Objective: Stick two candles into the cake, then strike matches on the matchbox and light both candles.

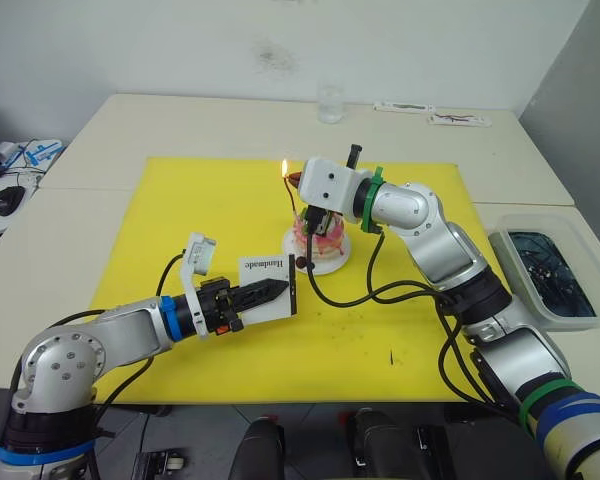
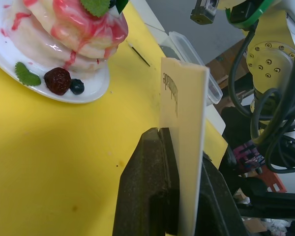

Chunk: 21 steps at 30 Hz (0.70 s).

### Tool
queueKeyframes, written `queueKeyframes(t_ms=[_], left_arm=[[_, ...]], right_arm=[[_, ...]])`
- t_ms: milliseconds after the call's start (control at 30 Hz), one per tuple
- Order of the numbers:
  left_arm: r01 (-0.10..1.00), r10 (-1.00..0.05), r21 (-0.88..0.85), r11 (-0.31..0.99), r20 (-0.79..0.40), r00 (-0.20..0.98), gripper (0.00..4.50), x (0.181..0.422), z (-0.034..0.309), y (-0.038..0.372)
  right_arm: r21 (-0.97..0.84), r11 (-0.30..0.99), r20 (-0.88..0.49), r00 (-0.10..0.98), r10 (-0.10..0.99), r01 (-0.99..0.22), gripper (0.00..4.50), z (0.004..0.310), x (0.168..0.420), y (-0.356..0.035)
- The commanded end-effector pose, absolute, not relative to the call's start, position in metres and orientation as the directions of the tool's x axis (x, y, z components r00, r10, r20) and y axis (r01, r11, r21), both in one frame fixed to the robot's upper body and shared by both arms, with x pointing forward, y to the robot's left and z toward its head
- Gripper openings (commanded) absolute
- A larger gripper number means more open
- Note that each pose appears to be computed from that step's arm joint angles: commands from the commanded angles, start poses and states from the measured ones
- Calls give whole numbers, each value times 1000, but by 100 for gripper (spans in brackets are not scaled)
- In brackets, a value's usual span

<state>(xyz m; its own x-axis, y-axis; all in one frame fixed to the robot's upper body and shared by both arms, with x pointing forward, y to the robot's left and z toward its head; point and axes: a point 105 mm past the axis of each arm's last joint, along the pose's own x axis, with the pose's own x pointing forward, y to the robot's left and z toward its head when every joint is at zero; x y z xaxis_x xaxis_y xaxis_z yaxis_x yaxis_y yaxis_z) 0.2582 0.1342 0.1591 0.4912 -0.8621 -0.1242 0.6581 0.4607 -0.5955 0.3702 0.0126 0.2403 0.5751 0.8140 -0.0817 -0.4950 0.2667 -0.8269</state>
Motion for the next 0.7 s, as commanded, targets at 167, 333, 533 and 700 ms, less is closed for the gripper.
queueKeyframes(t_ms=[167,333,533,700], left_arm=[[691,-878,-580,431,-95,468,0,255,167,127],[693,-880,-581,428,-92,466,0,255,167,126],[693,-882,-583,423,-90,463,0,255,168,125],[695,-884,-585,419,-87,460,0,255,168,124]], right_arm=[[-843,297,-18,576,817,-448,2,265,365,5],[-852,293,-21,588,808,-433,2,268,367,-2],[-865,265,-44,590,806,-427,2,262,370,-3],[-882,224,-60,570,819,-415,2,255,370,6]])
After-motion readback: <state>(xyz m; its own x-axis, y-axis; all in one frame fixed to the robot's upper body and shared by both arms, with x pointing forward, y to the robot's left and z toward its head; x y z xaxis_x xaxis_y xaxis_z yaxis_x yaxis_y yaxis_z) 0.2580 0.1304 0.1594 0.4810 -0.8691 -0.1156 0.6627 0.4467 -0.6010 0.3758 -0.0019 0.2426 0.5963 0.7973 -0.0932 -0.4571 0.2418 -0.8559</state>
